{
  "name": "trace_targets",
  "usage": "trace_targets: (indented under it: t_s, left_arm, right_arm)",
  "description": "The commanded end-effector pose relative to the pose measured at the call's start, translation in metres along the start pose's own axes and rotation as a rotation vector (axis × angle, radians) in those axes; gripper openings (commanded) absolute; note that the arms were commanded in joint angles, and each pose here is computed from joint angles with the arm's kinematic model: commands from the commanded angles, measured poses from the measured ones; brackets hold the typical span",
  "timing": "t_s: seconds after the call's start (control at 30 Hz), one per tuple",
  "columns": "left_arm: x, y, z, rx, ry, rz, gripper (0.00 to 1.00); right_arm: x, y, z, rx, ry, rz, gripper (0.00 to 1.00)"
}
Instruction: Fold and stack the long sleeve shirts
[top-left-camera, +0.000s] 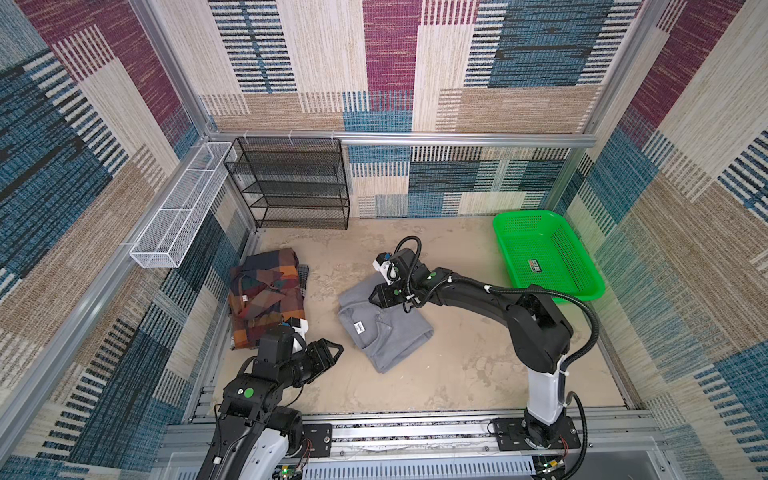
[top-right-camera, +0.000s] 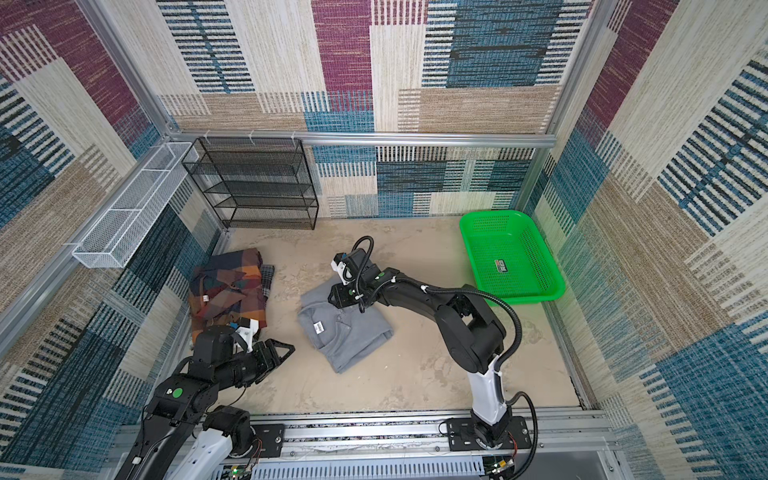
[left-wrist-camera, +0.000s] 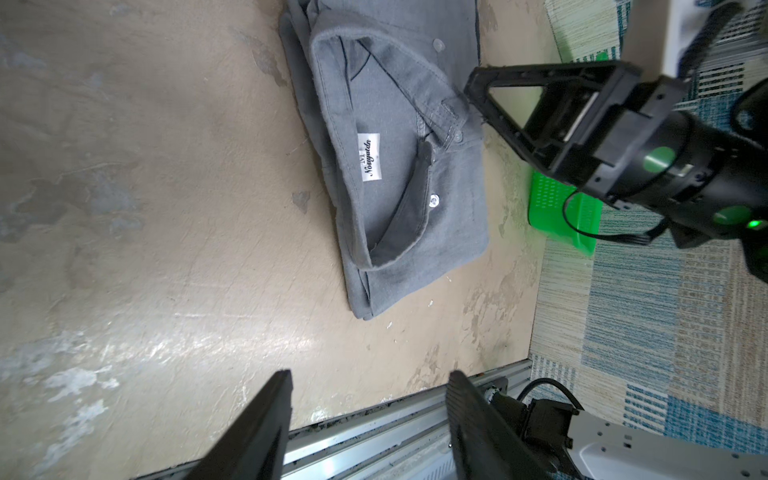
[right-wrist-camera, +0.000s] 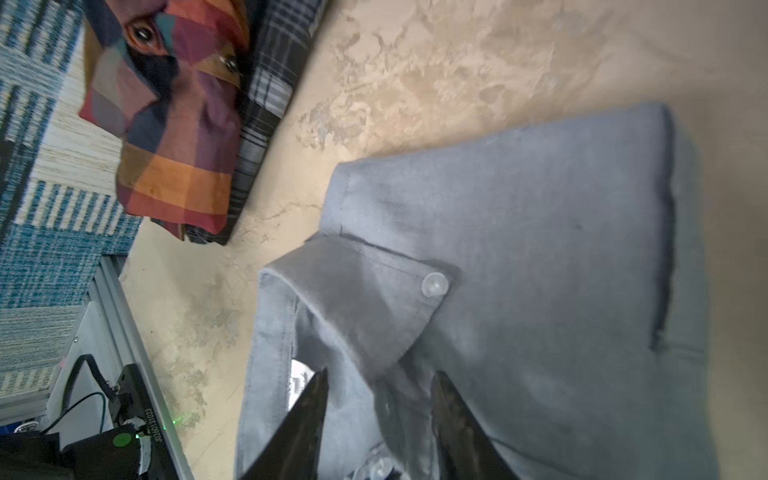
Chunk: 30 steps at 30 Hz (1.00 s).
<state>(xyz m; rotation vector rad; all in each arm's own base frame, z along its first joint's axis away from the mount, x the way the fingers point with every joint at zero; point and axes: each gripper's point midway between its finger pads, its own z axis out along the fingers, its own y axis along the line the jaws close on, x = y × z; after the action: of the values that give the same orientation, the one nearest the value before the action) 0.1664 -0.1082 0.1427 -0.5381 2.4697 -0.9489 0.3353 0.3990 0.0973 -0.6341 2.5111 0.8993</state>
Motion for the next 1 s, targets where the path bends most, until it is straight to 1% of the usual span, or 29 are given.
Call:
trace_targets:
  t_s: [0.0,0.13,0.2,0.27,0.37,0.4,0.47,0.6,0.67,0.7,0.73,0.9,0.97]
  left_arm:
    - [-0.002,-0.002,0.001,0.012,-0.011,-0.013,0.63]
    - [-0.001,0.001,0.003,0.013,-0.014,-0.023,0.62]
    - [-0.001,0.002,0.004,0.013,-0.012,-0.026,0.62]
    - [-0.001,0.004,0.005,0.009,-0.012,-0.031,0.62]
    - [-0.001,0.005,0.008,0.004,-0.011,-0.040,0.62]
    - [-0.002,0.007,0.010,-0.002,-0.012,-0.045,0.62]
    - [-0.003,0.007,0.013,-0.002,-0.012,-0.052,0.62]
    - [-0.009,0.006,0.023,-0.005,-0.001,-0.076,0.61]
    - [-0.014,0.003,0.025,-0.014,-0.001,-0.079,0.61]
    - [-0.018,0.001,0.027,-0.017,-0.003,-0.083,0.61]
    - [-0.022,-0.003,0.029,-0.012,-0.003,-0.086,0.61]
    - [-0.046,-0.026,0.033,-0.004,-0.024,-0.071,0.60]
    - [-0.054,-0.036,0.037,-0.010,-0.027,-0.055,0.60]
  right_arm:
    - [0.015,0.019,0.011,-0.069,0.024,-0.003,0.42]
    - [0.052,0.036,0.026,-0.088,0.079,-0.010,0.42]
    - [0.066,0.040,0.030,-0.065,0.095,-0.013,0.42]
    - [0.075,0.045,0.031,-0.039,0.098,-0.045,0.43]
    - [0.082,0.045,0.029,-0.018,0.110,-0.034,0.48]
    - [0.079,0.043,0.025,0.003,0.100,-0.036,0.51]
    - [0.069,0.052,0.011,-0.008,0.074,-0.068,0.54]
    - [0.035,0.066,-0.026,0.016,0.016,-0.139,0.62]
    - [0.020,0.056,-0.042,0.085,-0.013,-0.173,0.67]
    - [0.016,0.045,-0.048,0.126,-0.028,-0.183,0.73]
    - [0.013,0.028,-0.054,0.163,-0.033,-0.178,0.75]
    - [0.015,-0.041,-0.065,0.173,-0.019,-0.085,0.74]
    - [0.019,-0.053,-0.060,0.168,0.000,-0.075,0.72]
